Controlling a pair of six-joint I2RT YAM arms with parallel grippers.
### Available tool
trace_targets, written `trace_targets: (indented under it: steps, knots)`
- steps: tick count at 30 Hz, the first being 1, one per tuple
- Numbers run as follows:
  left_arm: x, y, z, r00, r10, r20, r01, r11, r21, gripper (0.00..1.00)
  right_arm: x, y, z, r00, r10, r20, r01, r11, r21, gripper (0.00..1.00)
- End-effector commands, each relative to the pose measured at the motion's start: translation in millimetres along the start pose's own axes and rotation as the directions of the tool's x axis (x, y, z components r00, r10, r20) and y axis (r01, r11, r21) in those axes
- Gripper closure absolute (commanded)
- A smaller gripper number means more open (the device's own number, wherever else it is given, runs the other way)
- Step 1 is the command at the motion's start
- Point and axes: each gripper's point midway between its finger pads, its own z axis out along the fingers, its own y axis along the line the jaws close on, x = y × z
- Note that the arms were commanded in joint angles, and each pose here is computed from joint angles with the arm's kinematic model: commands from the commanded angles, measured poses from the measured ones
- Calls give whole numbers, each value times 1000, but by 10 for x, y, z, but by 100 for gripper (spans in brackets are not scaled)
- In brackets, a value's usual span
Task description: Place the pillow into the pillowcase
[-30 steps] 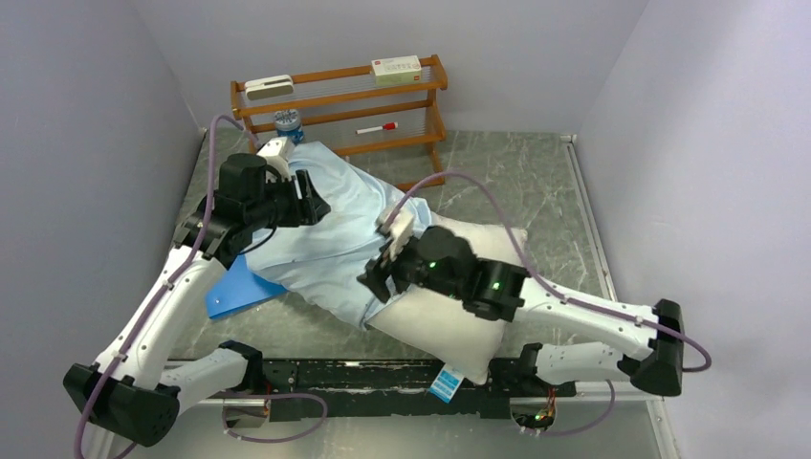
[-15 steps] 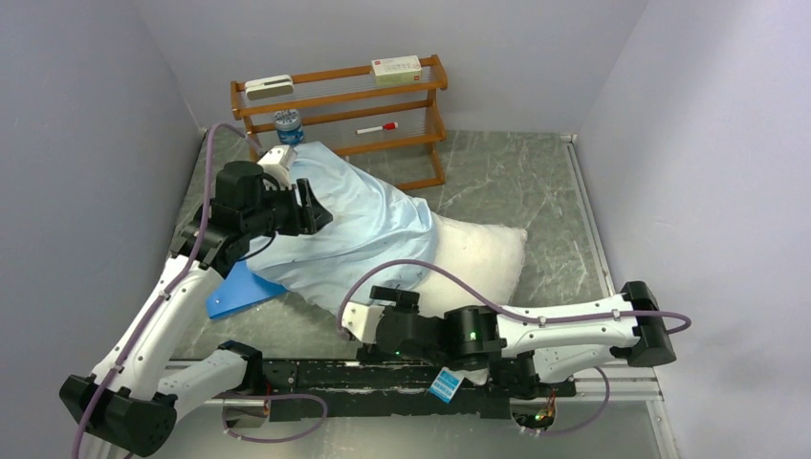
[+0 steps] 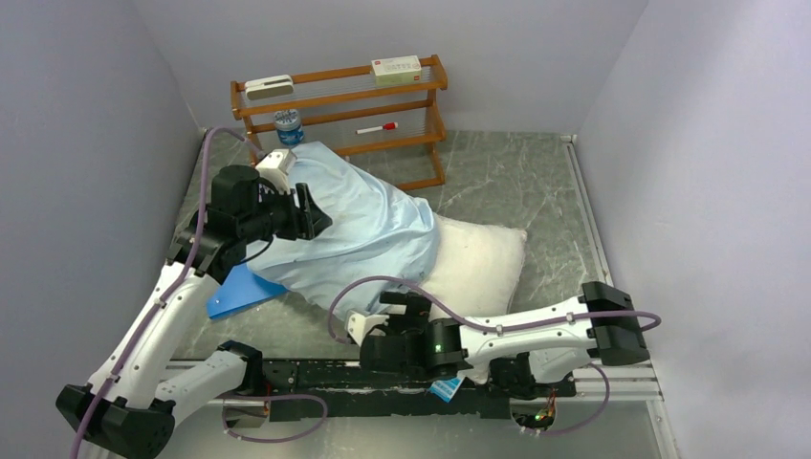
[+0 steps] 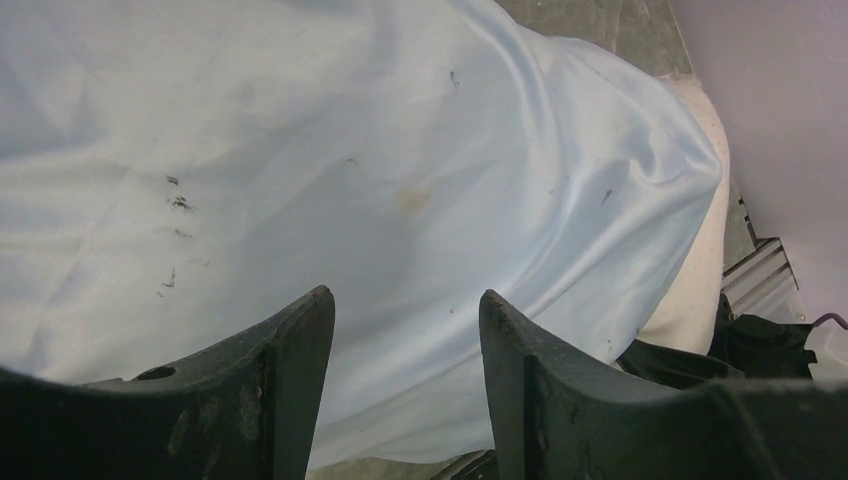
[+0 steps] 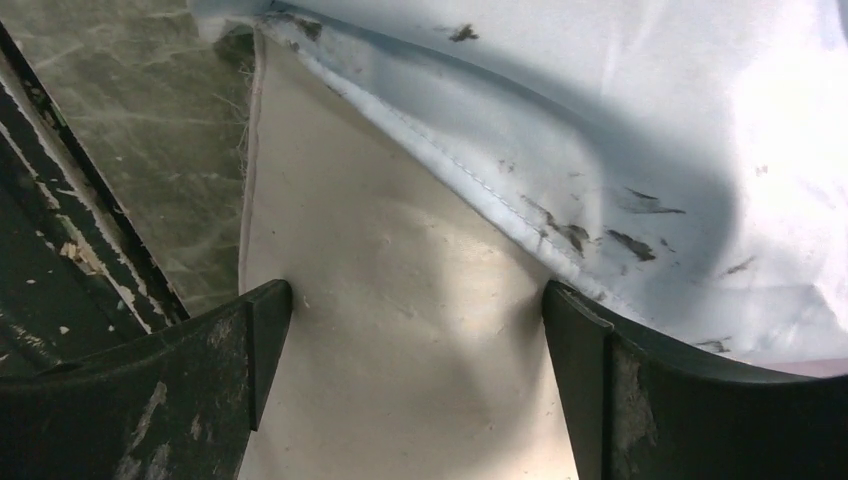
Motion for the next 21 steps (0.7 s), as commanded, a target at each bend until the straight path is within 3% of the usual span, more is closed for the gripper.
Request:
trace_targets:
  steps: [1, 3, 5, 6, 8, 9, 13, 16, 18, 21]
  knots:
    - [17, -24, -73, 1000, 18, -5, -18, 1000, 19, 40, 6, 86, 167, 998, -67, 16, 67, 997, 34, 1]
    - [-10, -8, -103, 1000, 26, 6, -26, 1000, 4, 40, 12, 100, 269, 996, -81, 29, 79, 995, 55, 5]
    - [-51, -17, -138, 999, 33, 22, -33, 999, 0, 41, -23, 120, 343, 997, -48, 59, 46, 998, 35, 16]
    - [-81, -29, -160, 999, 33, 35, -33, 999, 0, 41, -87, 126, 351, 995, -15, 95, 14, 1000, 11, 35]
    - [-157, -21, -183, 997, 33, 64, -32, 999, -17, 41, -267, 32, 290, 980, 69, 187, -70, 998, -1, 83]
    - [-199, 3, -188, 996, 42, 79, -39, 999, -34, 41, -371, -29, 237, 967, 104, 234, -104, 995, -11, 97]
    - [-480, -11, -260, 987, 83, 137, -74, 995, -74, 44, -716, -386, -63, 915, 173, 365, -186, 983, -2, 100]
    - [-884, -154, -449, 963, 117, 244, -101, 992, -78, 44, -1020, -652, -364, 855, 243, 458, -260, 965, -28, 100]
    - [-1208, -140, -621, 925, 123, 359, -76, 987, -141, 43, -1242, -827, -619, 786, 315, 531, -320, 944, -86, 100]
    - [-1642, -224, -895, 853, 151, 500, -71, 982, -176, 43, -1582, -1071, -1104, 632, 437, 640, -381, 894, -234, 100]
